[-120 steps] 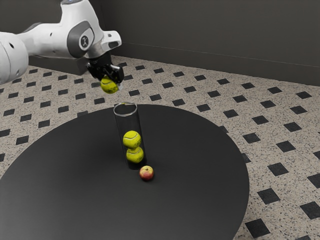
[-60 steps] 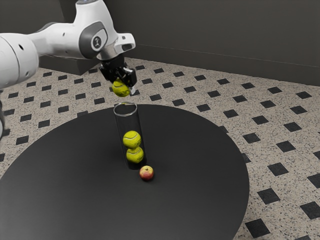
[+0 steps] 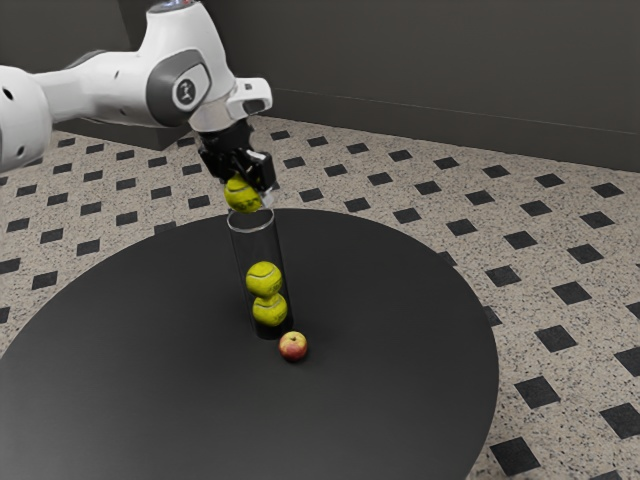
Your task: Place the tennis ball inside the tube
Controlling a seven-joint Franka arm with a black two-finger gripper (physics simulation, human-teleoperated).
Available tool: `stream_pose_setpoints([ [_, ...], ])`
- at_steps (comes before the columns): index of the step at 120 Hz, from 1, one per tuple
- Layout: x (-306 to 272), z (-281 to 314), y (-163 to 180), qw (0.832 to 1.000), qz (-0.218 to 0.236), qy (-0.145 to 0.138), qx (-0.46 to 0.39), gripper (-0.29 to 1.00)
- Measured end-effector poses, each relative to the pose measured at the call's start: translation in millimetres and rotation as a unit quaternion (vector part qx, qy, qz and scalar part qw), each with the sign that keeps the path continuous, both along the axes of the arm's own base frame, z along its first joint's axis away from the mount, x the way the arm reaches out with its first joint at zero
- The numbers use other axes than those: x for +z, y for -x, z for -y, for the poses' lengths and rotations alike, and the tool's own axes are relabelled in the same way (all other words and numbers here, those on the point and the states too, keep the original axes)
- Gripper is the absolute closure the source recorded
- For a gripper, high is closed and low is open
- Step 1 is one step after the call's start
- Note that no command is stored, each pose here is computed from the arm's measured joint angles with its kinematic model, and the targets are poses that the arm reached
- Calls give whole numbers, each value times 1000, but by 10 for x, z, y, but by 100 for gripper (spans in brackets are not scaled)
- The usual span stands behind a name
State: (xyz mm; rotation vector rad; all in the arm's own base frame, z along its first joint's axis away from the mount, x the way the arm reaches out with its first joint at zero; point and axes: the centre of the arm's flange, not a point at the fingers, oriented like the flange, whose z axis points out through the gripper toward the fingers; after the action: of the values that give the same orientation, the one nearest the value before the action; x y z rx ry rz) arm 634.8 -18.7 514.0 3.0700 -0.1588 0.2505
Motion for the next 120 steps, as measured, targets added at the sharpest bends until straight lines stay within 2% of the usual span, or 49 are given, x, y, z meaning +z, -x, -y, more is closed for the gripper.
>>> stream_pose_setpoints([
  [71, -52, 2, -70, 1000, 4, 0, 9, 32],
  [103, -34, -3, -55, 1000, 3, 3, 10, 11],
  [111, 180, -128, 30, 1000, -7, 4, 17, 9],
  [120, 1028, -238, 63, 999, 28, -17, 17, 7],
])
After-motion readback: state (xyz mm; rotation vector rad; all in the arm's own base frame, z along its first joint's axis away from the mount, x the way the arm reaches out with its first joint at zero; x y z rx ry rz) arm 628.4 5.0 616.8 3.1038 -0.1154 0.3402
